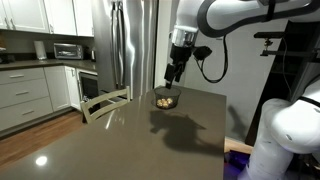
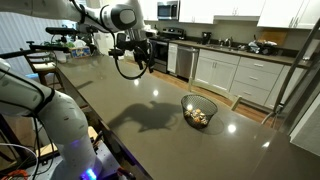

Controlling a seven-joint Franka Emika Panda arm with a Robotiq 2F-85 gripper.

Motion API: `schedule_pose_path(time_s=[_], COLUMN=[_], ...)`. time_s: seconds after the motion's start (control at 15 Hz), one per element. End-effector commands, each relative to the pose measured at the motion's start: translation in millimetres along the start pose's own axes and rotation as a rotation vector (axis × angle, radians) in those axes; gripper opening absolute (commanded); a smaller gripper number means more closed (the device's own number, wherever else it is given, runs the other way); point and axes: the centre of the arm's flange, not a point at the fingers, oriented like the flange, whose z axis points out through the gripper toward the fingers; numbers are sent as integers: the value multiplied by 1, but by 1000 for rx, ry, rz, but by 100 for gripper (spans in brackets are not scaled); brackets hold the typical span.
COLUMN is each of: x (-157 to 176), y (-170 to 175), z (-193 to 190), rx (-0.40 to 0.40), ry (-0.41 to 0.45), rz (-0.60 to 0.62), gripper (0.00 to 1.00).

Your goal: Move the black basket to the left

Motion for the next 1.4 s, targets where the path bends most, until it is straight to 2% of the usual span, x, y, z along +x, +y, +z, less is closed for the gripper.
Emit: schedule_pose_path(time_s=[0.0,0.13,0.27,0.47,0.8,1.33], x=[0,-1,-7,4,32,74], y=[-1,-5,-14,-4,36,103], z=[0,-1,10,18,34,58], rx=[0,-2,-71,-90,-36,11], ry=[1,2,51,21,-97,-221], rz=[-3,-11,-31,-39,9,91], gripper=[100,100,100,100,100,100])
